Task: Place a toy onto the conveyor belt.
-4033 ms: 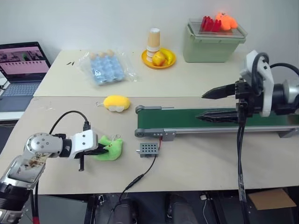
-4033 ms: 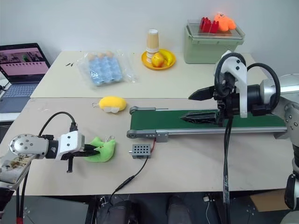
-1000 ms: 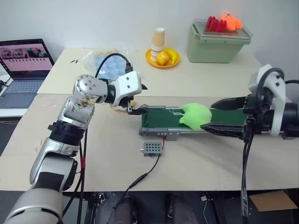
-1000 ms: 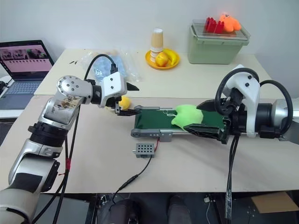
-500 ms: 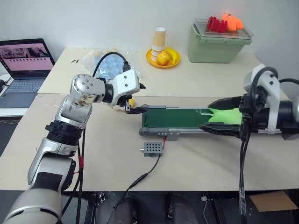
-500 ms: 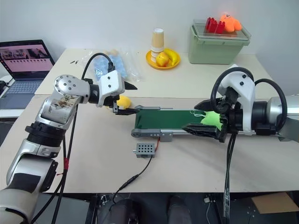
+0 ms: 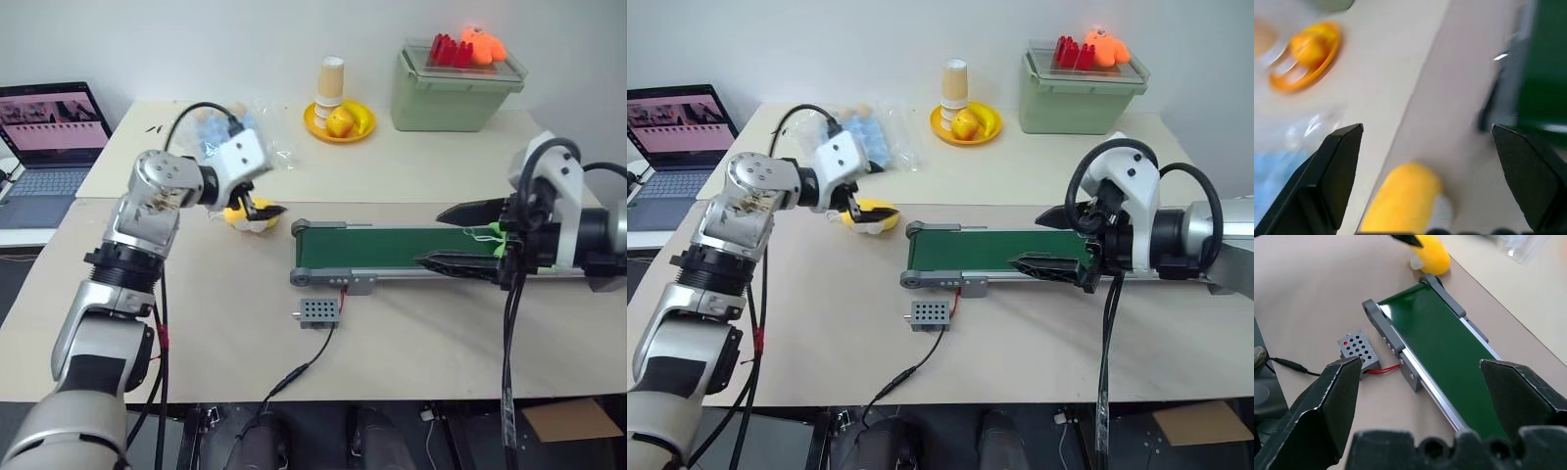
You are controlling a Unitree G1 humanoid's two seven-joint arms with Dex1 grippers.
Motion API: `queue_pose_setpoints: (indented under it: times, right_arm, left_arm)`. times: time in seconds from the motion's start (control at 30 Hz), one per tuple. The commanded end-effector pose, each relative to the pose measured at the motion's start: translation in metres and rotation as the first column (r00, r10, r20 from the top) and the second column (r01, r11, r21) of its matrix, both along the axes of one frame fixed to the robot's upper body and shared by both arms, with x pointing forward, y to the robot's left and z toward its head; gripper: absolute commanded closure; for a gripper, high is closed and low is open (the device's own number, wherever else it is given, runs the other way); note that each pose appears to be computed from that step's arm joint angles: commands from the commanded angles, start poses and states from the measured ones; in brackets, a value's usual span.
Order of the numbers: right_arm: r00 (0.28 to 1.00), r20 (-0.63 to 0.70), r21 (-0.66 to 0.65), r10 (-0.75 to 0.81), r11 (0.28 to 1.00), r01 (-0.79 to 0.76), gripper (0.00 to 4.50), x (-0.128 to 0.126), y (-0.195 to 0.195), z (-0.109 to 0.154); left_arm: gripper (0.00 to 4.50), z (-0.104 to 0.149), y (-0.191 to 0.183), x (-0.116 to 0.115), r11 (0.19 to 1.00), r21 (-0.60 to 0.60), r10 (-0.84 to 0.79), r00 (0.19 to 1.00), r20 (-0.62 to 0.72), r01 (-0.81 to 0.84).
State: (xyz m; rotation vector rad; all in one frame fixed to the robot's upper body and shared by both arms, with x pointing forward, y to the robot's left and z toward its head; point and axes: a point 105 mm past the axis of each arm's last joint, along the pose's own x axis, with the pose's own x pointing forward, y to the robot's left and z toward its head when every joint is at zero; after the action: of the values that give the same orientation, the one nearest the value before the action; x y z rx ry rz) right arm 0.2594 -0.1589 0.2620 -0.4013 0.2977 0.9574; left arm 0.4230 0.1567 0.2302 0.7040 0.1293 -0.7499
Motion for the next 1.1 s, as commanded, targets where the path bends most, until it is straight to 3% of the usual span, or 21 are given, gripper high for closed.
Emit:
queue_pose_setpoints:
  times: [0.03,0.3,0.5,0.73,0.8,0.83,1.1]
  right_arm:
    - [0.997,0.080,0.008,-0.002,1.000,0.001,0.00,0.002,0.001,0.016]
    - [0.996,0.085,0.010,-0.018,1.000,0.018,0.00,0.006,-0.002,0.019]
    - [0.996,0.088,0.012,-0.026,1.000,0.025,0.00,0.007,-0.003,0.019]
    - [0.995,0.093,0.009,-0.032,0.999,0.032,0.00,0.006,-0.004,0.020]
    - [0.995,0.096,0.007,-0.034,0.999,0.034,0.00,0.005,-0.005,0.021]
    - [0.995,0.097,0.007,-0.036,0.999,0.035,0.00,0.005,-0.005,0.021]
    - [0.994,0.100,0.009,-0.042,0.999,0.041,0.00,0.006,-0.004,0.021]
  left_arm:
    - [0.03,0.013,0.021,0.014,0.985,-0.095,0.148,0.989,0.012,-0.147]
    - [0.03,-0.009,0.029,0.019,0.969,-0.124,0.207,0.977,-0.059,-0.213]
    - [0.03,-0.045,0.040,0.014,0.974,-0.029,0.218,0.964,-0.154,-0.225]
    - [0.03,-0.073,0.048,0.011,0.959,-0.057,0.252,0.925,-0.284,-0.279]
    - [0.55,-0.077,0.049,0.011,0.951,-0.080,0.261,0.914,-0.309,-0.299]
    - [0.58,-0.077,0.049,0.012,0.949,-0.087,0.264,0.913,-0.311,-0.304]
    - [3.52,-0.070,0.048,0.018,0.936,-0.138,0.275,0.916,-0.291,-0.324]
